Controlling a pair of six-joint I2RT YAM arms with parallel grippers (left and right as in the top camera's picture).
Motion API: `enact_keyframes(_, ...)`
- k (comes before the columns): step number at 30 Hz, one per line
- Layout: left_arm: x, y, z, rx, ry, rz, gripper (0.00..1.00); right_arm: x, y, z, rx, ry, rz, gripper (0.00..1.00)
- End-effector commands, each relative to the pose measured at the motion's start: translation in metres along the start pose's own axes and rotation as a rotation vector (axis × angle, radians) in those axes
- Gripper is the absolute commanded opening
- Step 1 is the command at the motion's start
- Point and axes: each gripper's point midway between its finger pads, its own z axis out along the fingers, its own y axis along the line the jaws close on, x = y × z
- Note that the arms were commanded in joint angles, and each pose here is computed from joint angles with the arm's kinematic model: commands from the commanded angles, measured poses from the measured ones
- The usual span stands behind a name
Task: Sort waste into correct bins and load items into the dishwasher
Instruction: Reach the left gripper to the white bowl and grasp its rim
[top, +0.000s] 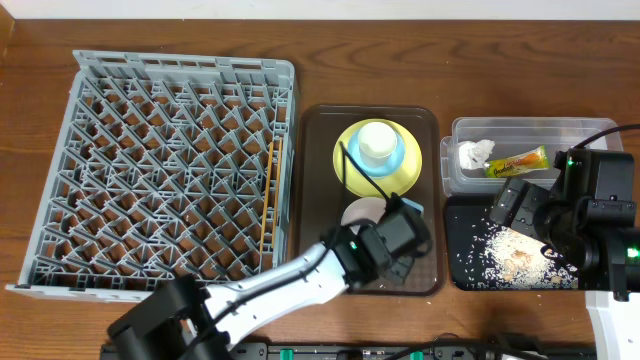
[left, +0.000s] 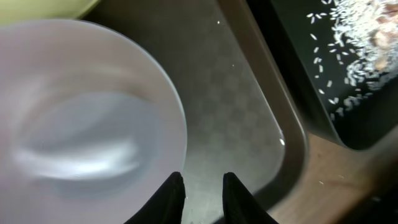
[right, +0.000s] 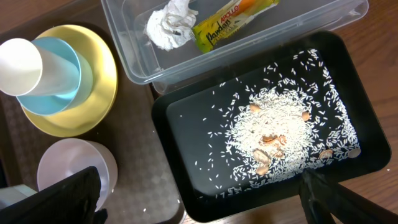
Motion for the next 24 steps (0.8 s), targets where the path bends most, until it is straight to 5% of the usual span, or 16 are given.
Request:
enact_keyframes(1,-0.003,0.023,0.010,-0.178,-0.066,0.039,0.24,-0.002,-0.003,-0.001,0.009,-0.006,-0.005,0.99)
enact_keyframes(10,0.009,0.038,0.036,-0.257,-0.028,0.056,0.25,-0.002,-0.003,-0.001,0.009,-0.006,-0.005,0.99)
enact_keyframes(14,0.012,0.040,0.039,-0.264,-0.017,0.058,0.12,-0.002,-0.003,-0.001,0.009,-0.006,-0.005,0.99)
enact_keyframes(24,0.000,0.018,0.000,-0.158,-0.026,0.042,0.08,-0.002,-0.003,-0.001,0.009,-0.006,-0.005,0.99)
